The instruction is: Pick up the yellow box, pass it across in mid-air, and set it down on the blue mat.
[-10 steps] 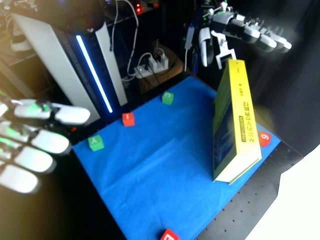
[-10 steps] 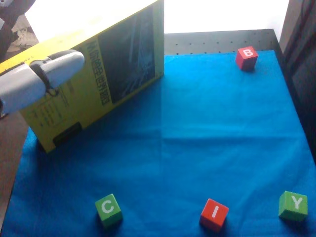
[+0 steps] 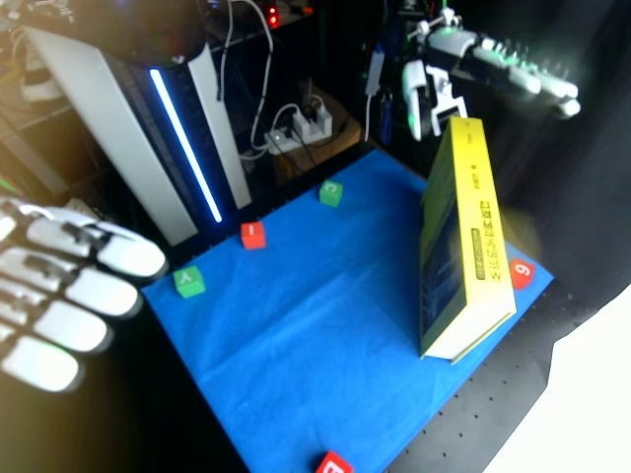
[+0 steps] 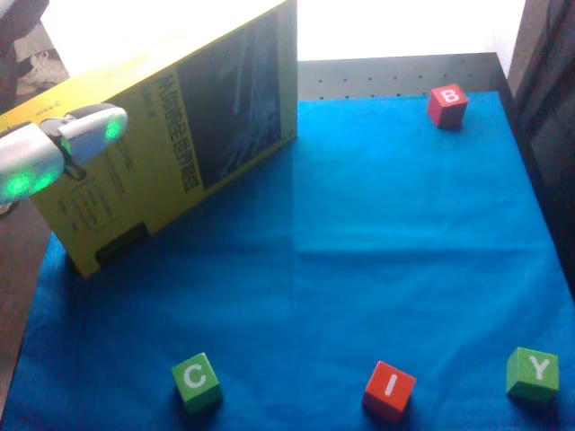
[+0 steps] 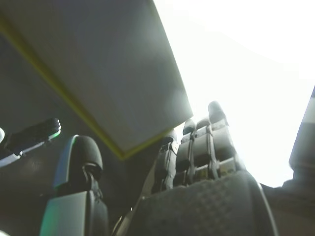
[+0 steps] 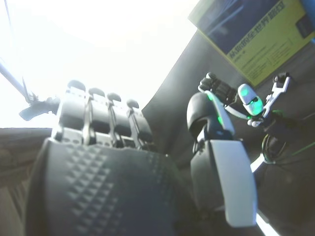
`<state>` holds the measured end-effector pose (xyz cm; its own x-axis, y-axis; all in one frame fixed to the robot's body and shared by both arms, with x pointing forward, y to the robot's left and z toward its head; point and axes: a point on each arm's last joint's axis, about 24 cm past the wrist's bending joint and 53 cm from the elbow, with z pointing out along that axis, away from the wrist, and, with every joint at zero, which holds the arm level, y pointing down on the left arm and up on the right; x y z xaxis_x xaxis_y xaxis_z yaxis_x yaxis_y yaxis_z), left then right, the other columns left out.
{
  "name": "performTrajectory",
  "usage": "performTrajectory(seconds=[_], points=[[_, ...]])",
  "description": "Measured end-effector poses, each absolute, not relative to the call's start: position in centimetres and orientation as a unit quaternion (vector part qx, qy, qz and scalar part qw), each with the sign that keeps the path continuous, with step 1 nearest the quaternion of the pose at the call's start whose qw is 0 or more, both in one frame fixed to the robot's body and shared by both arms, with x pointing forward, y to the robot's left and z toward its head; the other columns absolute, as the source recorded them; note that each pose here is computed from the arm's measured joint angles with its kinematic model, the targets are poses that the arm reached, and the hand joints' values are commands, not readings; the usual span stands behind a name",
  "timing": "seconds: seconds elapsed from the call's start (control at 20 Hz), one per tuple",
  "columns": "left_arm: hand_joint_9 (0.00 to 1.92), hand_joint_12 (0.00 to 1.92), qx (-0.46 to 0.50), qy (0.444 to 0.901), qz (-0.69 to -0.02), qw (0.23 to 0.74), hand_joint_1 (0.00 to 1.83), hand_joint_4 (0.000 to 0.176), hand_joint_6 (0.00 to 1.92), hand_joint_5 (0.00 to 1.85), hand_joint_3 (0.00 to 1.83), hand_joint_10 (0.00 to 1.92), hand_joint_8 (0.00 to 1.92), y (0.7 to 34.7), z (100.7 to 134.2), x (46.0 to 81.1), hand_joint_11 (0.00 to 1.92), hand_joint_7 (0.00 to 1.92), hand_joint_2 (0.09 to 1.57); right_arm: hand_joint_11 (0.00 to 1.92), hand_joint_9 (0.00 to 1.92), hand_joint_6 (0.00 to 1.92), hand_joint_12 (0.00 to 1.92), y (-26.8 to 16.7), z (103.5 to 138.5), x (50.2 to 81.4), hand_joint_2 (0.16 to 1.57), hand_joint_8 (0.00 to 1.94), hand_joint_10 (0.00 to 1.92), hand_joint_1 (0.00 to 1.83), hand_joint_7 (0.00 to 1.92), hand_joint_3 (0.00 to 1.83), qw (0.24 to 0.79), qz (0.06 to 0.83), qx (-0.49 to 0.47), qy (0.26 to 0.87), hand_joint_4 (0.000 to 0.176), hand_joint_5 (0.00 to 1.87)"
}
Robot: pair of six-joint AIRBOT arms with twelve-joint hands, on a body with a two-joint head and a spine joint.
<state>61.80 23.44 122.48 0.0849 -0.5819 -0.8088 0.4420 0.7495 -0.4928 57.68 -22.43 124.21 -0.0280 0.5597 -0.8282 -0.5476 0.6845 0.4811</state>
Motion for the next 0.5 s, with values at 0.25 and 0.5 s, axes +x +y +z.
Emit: performTrajectory(seconds=[0.25, 0.5], points=[[0.00, 0.49, -0.100, 0.617, -0.333, 0.706, 0.87, 0.007, 0.00, 0.00, 0.00, 0.00, 0.00, 23.9, 119.2, 64.4, 0.00, 0.00, 1.03, 0.00, 0.00, 0.00, 0.70, -22.5, 124.1, 57.7, 1.29, 0.00, 0.00, 0.62, 0.00, 0.00, 0.696, 0.397, 0.010, 0.597, 0.000, 0.00], [0.60, 1.85, -0.102, 0.629, -0.334, 0.695, 0.88, 0.000, 0.81, 0.50, 0.00, 1.40, 1.06, 23.3, 118.1, 65.4, 0.51, 0.58, 1.07, 0.00, 0.00, 0.00, 0.39, -22.5, 124.0, 57.8, 1.29, 0.00, 0.00, 0.58, 0.00, 0.00, 0.696, 0.397, 0.013, 0.598, 0.000, 0.00]])
